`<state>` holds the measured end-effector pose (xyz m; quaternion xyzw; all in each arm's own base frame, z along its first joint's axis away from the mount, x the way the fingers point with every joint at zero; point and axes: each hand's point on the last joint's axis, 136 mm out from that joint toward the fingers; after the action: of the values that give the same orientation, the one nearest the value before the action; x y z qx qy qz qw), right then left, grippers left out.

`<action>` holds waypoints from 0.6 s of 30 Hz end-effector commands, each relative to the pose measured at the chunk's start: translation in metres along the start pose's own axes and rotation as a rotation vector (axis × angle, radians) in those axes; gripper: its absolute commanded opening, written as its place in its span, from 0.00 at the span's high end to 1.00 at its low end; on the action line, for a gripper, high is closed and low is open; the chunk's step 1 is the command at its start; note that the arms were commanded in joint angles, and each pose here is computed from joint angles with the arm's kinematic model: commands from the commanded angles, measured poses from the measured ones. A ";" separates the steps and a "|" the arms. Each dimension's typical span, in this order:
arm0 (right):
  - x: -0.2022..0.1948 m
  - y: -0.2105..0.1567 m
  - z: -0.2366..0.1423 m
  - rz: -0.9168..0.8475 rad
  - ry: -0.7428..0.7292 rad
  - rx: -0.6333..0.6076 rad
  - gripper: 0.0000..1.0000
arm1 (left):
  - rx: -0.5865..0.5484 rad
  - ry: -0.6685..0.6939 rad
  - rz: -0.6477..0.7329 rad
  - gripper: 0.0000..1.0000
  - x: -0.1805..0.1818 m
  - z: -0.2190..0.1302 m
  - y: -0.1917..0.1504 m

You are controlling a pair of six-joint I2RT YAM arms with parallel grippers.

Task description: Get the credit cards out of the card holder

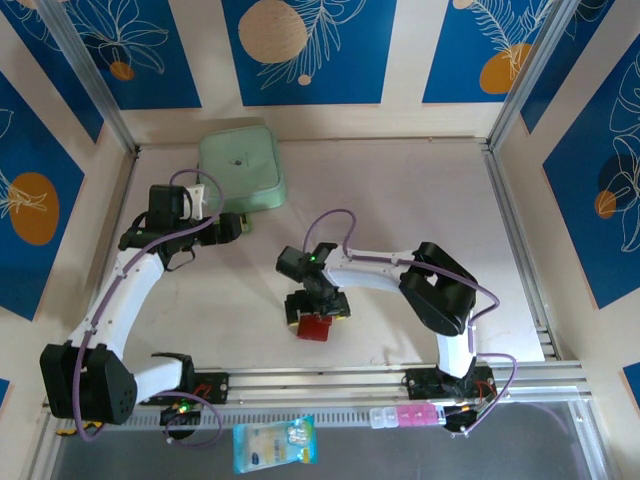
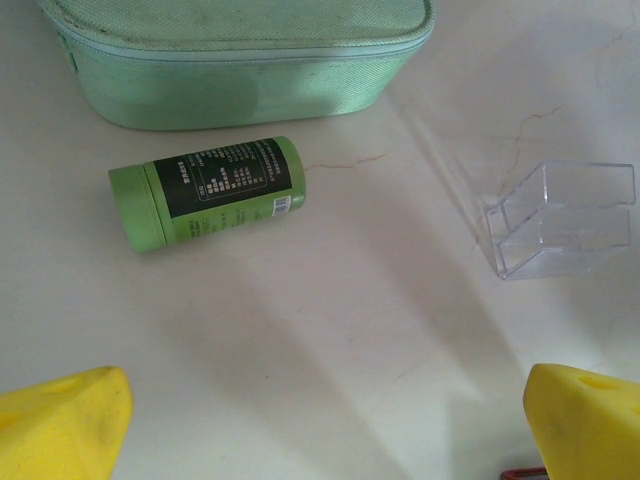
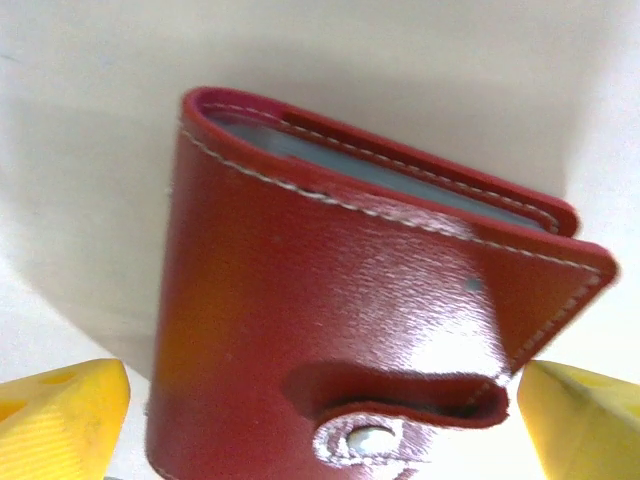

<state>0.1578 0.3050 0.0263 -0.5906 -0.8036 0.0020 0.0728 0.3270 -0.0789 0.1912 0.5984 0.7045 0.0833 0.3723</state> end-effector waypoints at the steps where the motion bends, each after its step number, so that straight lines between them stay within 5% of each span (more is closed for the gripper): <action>1: -0.014 -0.005 -0.003 0.047 -0.051 0.026 0.00 | -0.001 0.009 0.013 0.00 0.003 -0.004 -0.003; 18: -0.014 -0.008 0.001 0.039 0.000 0.009 0.13 | 0.004 0.005 0.011 0.00 0.002 -0.004 -0.004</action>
<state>0.1540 0.2908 0.0184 -0.6076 -0.7906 0.0163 0.0740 0.3268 -0.0789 0.1920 0.5982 0.7040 0.0840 0.3733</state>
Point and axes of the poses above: each hand's point on the last joint's axis, 136 mm out from that joint toward the fingers, its own z axis out along the fingers, its own x axis along the line the jaws close on, y = z × x, and after that the axes turned 8 degrees about -z, right-handed
